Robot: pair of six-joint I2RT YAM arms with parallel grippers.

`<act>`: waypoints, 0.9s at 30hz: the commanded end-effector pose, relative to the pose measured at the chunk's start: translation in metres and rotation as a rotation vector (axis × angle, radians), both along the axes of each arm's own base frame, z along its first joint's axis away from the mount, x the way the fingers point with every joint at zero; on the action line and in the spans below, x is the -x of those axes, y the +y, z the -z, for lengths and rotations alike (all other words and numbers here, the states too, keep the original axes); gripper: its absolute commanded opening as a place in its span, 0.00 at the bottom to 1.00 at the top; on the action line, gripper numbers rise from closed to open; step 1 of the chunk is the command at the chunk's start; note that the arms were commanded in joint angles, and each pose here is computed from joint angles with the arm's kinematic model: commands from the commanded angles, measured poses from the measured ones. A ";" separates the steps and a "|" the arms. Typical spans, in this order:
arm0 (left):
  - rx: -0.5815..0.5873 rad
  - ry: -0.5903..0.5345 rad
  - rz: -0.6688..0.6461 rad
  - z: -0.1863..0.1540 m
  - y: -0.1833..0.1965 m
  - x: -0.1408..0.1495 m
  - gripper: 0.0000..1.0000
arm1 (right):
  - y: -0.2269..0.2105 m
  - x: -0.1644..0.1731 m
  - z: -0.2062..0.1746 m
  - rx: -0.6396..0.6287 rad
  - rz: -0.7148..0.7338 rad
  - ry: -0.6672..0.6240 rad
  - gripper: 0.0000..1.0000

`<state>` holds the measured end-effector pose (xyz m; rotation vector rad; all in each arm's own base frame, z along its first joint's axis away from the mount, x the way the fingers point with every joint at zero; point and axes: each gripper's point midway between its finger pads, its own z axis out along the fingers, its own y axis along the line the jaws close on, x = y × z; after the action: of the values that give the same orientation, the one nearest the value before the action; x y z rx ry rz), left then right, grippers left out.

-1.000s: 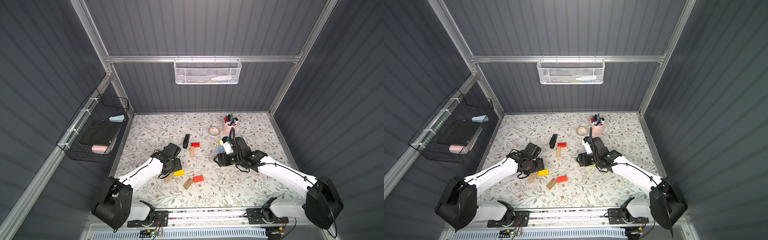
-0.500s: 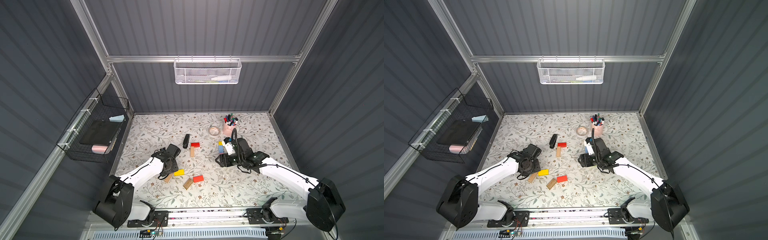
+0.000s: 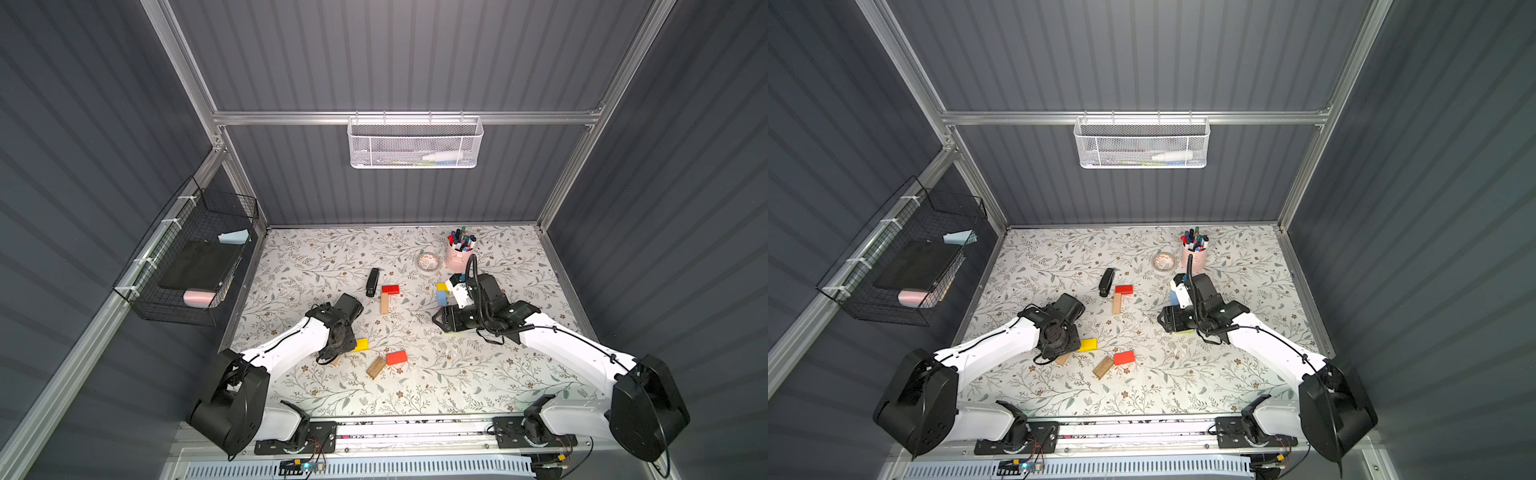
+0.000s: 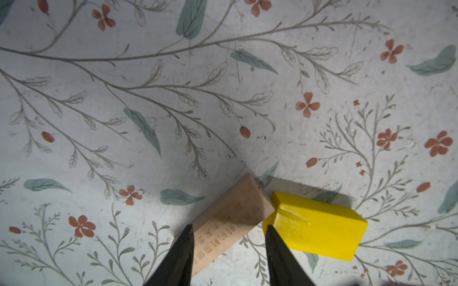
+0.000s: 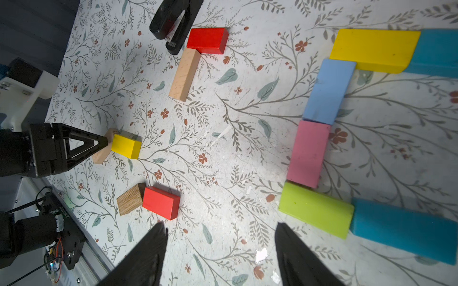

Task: Assemble the letter c with building blocks
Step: Pick up the building block from the center of the board.

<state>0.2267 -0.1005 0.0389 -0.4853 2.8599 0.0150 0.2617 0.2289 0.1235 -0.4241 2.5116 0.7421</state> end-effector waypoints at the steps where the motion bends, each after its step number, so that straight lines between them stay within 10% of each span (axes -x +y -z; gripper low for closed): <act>1: -0.042 0.035 -0.019 0.004 0.007 0.011 0.44 | 0.005 -0.004 -0.012 -0.025 -0.025 -0.022 0.71; 27: -0.204 0.103 -0.015 0.012 0.009 0.019 0.64 | -0.001 -0.003 -0.023 -0.069 -0.019 -0.038 0.71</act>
<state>0.2088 -0.0943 0.0262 -0.4642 2.9128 0.2927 0.2636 0.2269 0.1342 -0.4093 2.4848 0.8051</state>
